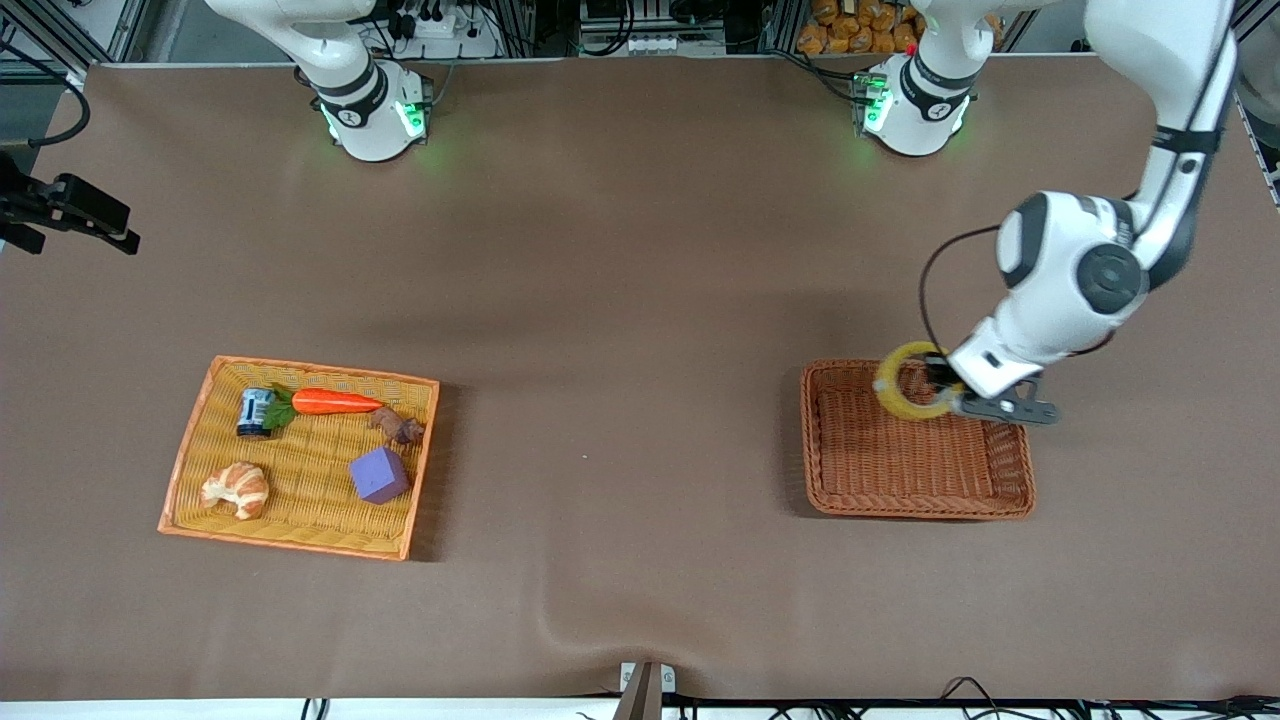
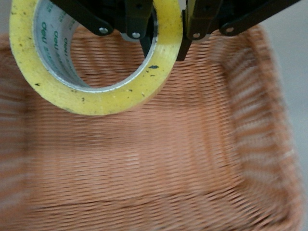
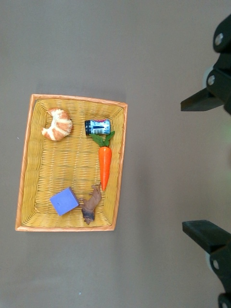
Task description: Transfer tape with both arms
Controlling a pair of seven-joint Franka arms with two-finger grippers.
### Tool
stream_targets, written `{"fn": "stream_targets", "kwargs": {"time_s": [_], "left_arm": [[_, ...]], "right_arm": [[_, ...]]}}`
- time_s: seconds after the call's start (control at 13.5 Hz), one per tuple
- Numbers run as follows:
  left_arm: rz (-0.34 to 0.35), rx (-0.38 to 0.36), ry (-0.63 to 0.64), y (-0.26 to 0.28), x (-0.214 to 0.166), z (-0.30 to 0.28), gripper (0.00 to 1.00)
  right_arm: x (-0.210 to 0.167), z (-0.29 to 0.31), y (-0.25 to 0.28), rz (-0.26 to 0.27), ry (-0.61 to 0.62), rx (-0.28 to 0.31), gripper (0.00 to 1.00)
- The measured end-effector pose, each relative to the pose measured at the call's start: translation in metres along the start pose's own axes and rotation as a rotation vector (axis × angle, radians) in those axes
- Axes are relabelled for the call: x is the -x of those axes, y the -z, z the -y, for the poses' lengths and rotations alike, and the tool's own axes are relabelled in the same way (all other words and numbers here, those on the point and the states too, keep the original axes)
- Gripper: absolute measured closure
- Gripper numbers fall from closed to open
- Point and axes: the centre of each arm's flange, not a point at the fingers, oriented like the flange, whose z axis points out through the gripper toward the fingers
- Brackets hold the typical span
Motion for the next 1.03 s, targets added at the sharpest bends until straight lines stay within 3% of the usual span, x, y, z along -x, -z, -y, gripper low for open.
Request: {"fn": "stream_targets", "kwargs": {"time_s": [0.15,0.44,0.59,0.81,1.03], "left_arm": [[0.023,0.015,0.065,-0.021,-0.003,0.049,0.77],[0.001,0.028,0.068,-0.024,-0.026,0.047,0.77],[-0.021,0.033,0.063,-0.018,-0.038,0.044,0.62],[-0.086,0.029,0.058,0.016,-0.062,0.044,0.30],[-0.087,0.022,0.055,0.078,-0.081,0.045,0.00]], "right_arm": [[0.001,-0.004,-0.001,0.003,0.035,0.000,0.00],[0.002,-0.006,-0.001,0.005,0.046,-0.002,0.00],[0.002,-0.007,0.000,0.003,0.045,-0.002,0.00],[0.003,-0.013,0.005,-0.011,0.033,-0.003,0.00],[0.007,-0.043,0.006,-0.020,-0.022,-0.082,0.00]]}}
